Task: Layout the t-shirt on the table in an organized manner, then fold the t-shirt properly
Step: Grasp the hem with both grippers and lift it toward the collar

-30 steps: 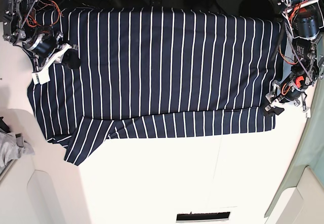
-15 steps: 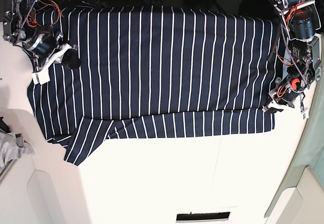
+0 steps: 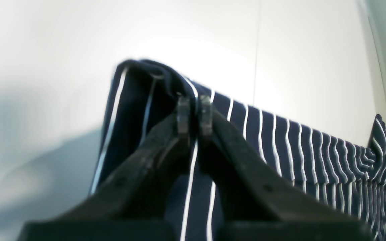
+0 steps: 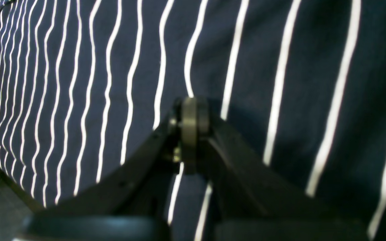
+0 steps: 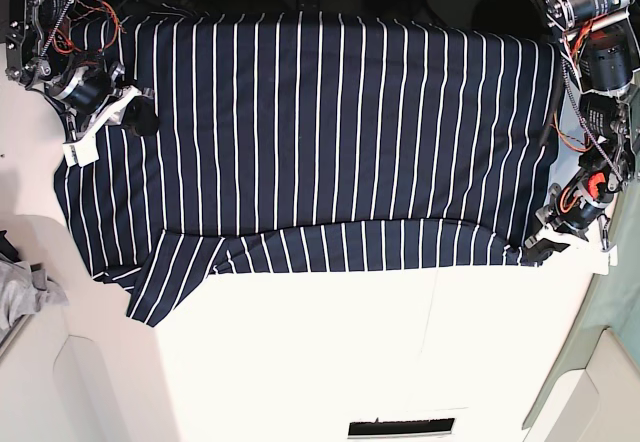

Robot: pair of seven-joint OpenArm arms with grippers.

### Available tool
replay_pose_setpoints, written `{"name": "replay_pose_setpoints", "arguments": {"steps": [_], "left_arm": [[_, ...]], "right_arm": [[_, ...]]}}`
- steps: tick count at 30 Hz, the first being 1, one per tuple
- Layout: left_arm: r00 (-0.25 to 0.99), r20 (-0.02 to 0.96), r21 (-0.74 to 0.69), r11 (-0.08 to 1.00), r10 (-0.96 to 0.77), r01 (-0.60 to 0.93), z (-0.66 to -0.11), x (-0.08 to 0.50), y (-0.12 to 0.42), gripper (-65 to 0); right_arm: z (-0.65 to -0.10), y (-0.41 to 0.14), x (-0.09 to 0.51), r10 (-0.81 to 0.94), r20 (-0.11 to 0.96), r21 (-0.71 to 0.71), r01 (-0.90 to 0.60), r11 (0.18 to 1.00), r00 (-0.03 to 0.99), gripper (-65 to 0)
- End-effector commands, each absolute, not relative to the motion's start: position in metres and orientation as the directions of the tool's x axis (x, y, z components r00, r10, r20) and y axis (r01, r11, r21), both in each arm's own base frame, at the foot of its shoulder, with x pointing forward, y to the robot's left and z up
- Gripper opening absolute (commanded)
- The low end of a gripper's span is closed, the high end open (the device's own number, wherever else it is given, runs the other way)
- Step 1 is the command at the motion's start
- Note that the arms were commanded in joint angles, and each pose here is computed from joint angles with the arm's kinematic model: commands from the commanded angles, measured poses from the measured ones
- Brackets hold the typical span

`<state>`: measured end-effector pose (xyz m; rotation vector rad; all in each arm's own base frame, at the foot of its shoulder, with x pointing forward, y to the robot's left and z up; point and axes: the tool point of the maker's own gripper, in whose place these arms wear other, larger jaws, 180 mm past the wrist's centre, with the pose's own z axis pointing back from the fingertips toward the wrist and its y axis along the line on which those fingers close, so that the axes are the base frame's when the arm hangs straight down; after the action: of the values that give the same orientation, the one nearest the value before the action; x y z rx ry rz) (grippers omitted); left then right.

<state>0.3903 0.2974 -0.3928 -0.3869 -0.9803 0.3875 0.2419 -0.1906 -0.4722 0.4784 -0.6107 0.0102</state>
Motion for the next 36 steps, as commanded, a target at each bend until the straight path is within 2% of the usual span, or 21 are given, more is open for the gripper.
{"name": "replay_pose_setpoints", "arguments": {"steps": [1, 7, 15, 16, 19, 20, 23, 29, 36], "left_arm": [[0.444, 0.761, -0.479, 0.871, 0.472, -0.105, -0.367, 0.406, 0.305, -65.0], [0.453, 0.762, -0.474, 0.875, 0.463, -0.098, -0.363, 0.410, 0.303, -65.0], [0.473, 0.758, -0.460, 0.883, 0.448, -0.100, -0.367, 0.408, 0.303, -65.0], [0.475, 0.759, -0.457, 0.884, 0.446, -0.100, -0.367, 0.408, 0.303, -65.0], [0.476, 0.758, -0.458, 0.884, 0.446, -0.100, -0.368, 0.408, 0.303, -65.0], [0.476, 0.758, -0.457, 0.884, 0.445, -0.099, -0.368, 0.408, 0.303, -65.0], [0.486, 0.758, -0.449, 0.889, 0.434, -0.092, -0.369, 0.408, 0.300, -65.0], [0.536, 0.756, -0.415, 0.908, 0.375, -0.049, -0.378, 0.409, 0.283, -65.0], [0.544, 0.755, -0.413, 0.910, 0.367, -0.040, -0.379, 0.409, 0.279, -65.0]], "right_arm": [[-0.472, -0.201, 0.242, -0.106, 0.550, 0.394, -0.145, 0.908, 0.828, -65.0], [-0.454, -0.204, 0.266, -0.158, 0.614, 0.411, -0.144, 0.900, 0.773, -65.0], [-0.403, -0.231, 0.320, -0.270, 0.722, 0.434, -0.112, 0.894, 0.637, -65.0], [-0.397, -0.233, 0.326, -0.273, 0.733, 0.431, -0.115, 0.895, 0.623, -62.6], [-0.380, -0.236, 0.348, -0.285, 0.766, 0.424, -0.119, 0.898, 0.575, -44.1], [-0.376, -0.238, 0.356, -0.282, 0.779, 0.413, -0.121, 0.903, 0.560, -41.9], [-0.369, -0.243, 0.382, -0.266, 0.802, 0.377, -0.107, 0.920, 0.535, -41.8], [-0.384, -0.222, 0.421, -0.307, 0.751, 0.442, -0.099, 0.892, 0.585, -41.8], [-0.419, -0.179, 0.426, -0.340, 0.669, 0.513, -0.079, 0.855, 0.661, -41.8]]}}
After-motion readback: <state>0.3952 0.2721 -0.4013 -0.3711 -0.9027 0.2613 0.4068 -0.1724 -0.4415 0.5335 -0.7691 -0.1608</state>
